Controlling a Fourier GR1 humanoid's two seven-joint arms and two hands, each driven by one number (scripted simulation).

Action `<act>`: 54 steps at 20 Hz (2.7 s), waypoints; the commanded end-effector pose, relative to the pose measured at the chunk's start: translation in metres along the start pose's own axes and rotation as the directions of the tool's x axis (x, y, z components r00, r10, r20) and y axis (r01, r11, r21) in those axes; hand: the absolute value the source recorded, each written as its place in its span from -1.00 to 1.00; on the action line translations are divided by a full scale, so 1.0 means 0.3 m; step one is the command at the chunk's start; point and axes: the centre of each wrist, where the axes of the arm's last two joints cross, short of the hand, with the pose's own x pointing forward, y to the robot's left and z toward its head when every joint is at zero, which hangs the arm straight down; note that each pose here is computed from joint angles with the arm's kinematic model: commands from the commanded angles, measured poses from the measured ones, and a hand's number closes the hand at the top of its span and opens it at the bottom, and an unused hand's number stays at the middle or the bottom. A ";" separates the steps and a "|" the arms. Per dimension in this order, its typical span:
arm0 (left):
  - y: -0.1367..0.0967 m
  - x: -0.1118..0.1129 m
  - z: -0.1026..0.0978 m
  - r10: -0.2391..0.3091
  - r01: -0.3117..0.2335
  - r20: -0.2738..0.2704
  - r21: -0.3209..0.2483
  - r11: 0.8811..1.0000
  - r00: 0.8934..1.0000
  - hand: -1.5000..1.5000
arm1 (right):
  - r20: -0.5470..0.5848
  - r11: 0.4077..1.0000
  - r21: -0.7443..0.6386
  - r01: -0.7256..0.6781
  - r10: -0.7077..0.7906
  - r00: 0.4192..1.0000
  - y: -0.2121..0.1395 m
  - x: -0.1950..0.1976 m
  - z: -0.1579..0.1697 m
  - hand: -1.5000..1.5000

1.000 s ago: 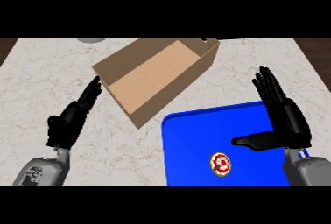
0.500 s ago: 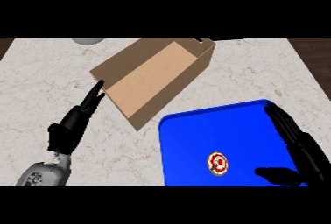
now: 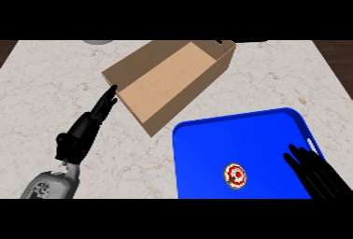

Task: Pick the cupcake from the tray and place it in the cardboard box

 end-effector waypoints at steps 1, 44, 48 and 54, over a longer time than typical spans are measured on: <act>-0.011 0.017 -0.039 -0.005 0.005 0.017 -0.019 1.000 1.000 0.00 | -0.087 0.996 0.086 0.023 -0.016 0.996 -0.056 0.145 0.102 -1.00; -0.155 0.095 -0.059 0.012 -0.009 0.041 -0.076 0.997 0.999 0.00 | -0.265 0.970 0.244 0.016 0.051 0.963 0.207 0.175 -0.197 -1.00; -0.123 0.037 -0.063 0.002 -0.001 0.017 -0.061 0.998 1.000 0.00 | -0.257 0.961 0.276 0.018 0.056 0.965 0.288 0.234 -0.210 -1.00; -0.068 0.024 -0.090 -0.013 0.015 0.029 -0.065 0.998 0.999 0.00 | -0.250 0.963 0.267 0.020 0.050 0.967 0.325 0.142 -0.153 -1.00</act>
